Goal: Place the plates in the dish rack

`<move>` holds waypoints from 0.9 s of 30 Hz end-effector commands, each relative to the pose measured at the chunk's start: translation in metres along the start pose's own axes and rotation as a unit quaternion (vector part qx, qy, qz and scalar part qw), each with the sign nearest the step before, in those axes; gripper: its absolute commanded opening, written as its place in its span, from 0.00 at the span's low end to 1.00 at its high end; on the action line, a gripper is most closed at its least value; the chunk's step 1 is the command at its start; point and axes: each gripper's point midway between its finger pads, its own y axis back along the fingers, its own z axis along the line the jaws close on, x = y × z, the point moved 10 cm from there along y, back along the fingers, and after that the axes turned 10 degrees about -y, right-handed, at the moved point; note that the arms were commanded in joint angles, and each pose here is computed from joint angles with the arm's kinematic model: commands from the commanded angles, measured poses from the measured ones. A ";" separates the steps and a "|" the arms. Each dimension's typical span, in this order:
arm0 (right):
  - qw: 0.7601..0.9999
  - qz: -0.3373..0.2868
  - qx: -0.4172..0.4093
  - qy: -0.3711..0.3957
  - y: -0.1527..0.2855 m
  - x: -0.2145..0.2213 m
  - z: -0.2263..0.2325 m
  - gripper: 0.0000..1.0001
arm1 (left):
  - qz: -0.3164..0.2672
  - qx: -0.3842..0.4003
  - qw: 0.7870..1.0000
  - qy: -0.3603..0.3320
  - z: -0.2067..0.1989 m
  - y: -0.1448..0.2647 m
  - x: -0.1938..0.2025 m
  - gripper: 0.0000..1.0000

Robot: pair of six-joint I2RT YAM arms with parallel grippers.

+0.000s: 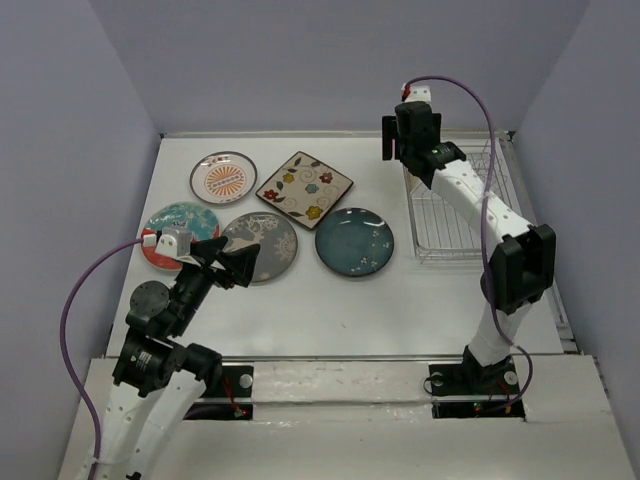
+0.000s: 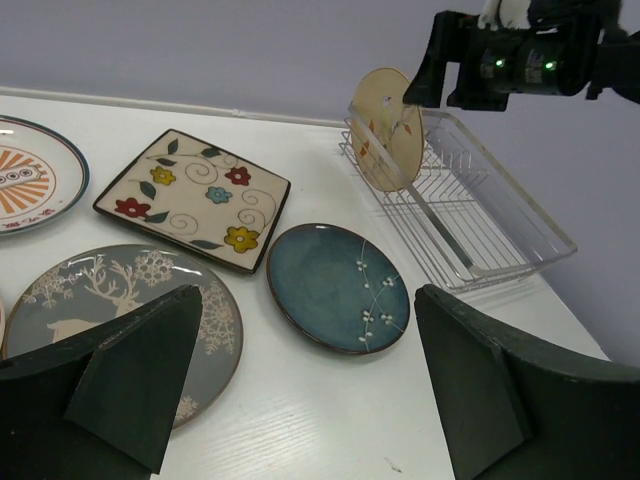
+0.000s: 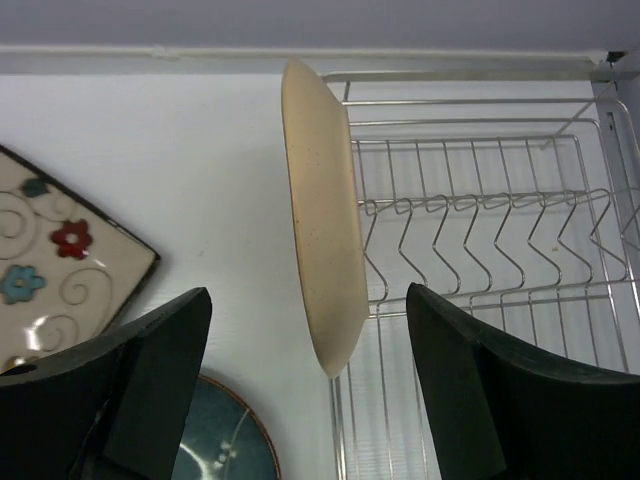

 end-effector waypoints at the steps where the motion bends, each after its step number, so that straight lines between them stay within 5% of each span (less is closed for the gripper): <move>1: 0.992 -0.039 -0.096 -0.074 0.055 -0.040 -0.005 0.86 | -0.021 0.007 1.000 -0.005 -0.003 0.000 -0.014 0.99; 8: 0.955 -0.020 -0.266 -0.134 0.111 -0.020 0.026 0.82 | -0.019 -0.016 1.000 -0.003 0.001 -0.002 -0.014 0.99; 13: 0.915 0.064 -0.360 -0.173 0.134 0.052 0.078 0.74 | -0.016 -0.036 0.999 -0.002 0.005 -0.004 -0.014 0.99; 16: 0.871 0.100 -0.415 -0.243 0.150 0.098 0.115 0.70 | -0.017 -0.043 0.999 -0.002 0.006 -0.004 -0.014 0.99; 27: 0.820 0.184 -0.383 -0.383 0.137 0.212 0.175 0.66 | -0.021 -0.051 0.998 -0.001 0.007 -0.002 -0.015 0.99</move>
